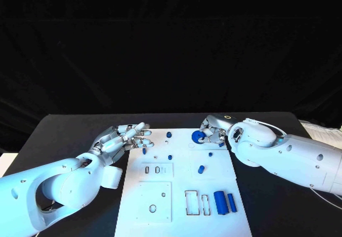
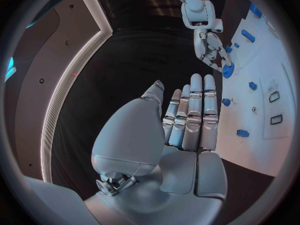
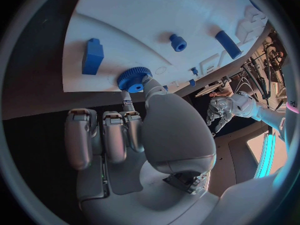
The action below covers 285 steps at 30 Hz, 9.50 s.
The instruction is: Assemble the parts on the task board
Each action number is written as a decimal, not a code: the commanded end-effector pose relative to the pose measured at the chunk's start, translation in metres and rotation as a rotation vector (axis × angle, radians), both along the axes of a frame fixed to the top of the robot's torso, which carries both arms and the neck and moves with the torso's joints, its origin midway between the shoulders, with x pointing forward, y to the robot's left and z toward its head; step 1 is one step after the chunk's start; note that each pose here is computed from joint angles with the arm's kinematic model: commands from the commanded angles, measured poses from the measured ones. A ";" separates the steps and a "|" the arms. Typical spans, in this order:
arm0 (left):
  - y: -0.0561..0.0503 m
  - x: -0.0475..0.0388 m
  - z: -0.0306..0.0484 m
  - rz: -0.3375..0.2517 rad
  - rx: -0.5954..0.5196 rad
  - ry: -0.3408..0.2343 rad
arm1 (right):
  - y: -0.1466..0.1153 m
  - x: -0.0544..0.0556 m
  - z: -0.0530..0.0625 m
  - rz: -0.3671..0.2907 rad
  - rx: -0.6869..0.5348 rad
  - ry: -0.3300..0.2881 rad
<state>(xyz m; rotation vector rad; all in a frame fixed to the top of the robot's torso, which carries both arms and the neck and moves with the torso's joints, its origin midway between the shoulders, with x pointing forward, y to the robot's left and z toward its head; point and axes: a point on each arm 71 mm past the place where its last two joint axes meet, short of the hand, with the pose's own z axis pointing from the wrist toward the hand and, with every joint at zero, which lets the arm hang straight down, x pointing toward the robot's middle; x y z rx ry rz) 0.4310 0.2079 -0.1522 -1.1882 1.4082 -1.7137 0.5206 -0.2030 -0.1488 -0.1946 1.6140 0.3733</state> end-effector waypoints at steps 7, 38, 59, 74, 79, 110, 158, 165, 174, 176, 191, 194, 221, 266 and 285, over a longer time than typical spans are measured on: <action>-0.002 -0.0004 0.0012 -0.021 -0.013 -0.004 | 0.003 -0.003 -0.005 0.012 -0.032 -0.013; -0.002 -0.0002 0.0009 -0.021 -0.011 -0.001 | 0.007 -0.001 -0.009 0.020 -0.010 0.022; -0.002 -0.0004 0.0009 -0.023 -0.012 0.000 | 0.011 -0.003 -0.003 0.020 -0.022 -0.068; -0.003 -0.0002 0.0008 -0.025 -0.012 0.000 | 0.053 -0.029 0.013 0.121 0.092 -0.148; -0.003 -0.0003 0.0008 -0.027 -0.013 0.001 | 0.072 -0.036 0.017 0.156 0.112 -0.158; -0.006 0.0002 0.0008 -0.032 -0.015 0.000 | 0.124 -0.023 -0.013 0.201 0.058 -0.047; 0.000 0.0009 -0.0001 -0.016 -0.004 0.007 | 0.091 -0.023 -0.011 0.249 0.286 -0.051; 0.002 0.0021 -0.0008 -0.012 -0.003 0.007 | 0.040 -0.034 -0.003 0.251 0.454 0.003; 0.002 0.0047 -0.0030 -0.014 -0.004 0.008 | -0.049 -0.040 -0.004 0.094 0.607 0.078; 0.001 0.0056 -0.0038 -0.014 -0.003 0.009 | -0.062 -0.041 -0.008 0.071 0.603 0.083; -0.001 0.0095 -0.0073 -0.017 -0.004 0.012 | -0.101 -0.034 -0.042 -0.051 0.554 0.107; -0.001 0.0098 -0.0075 -0.017 -0.004 0.012 | -0.101 -0.031 -0.046 -0.062 0.548 0.107; -0.001 0.0112 -0.0092 -0.017 0.000 0.019 | -0.086 -0.020 -0.059 -0.063 0.534 0.139; 0.001 0.0117 -0.0097 -0.015 0.003 0.023 | -0.078 -0.018 -0.064 -0.063 0.512 0.163; 0.001 0.0116 -0.0095 -0.010 0.004 0.021 | -0.075 -0.016 -0.064 -0.062 0.511 0.148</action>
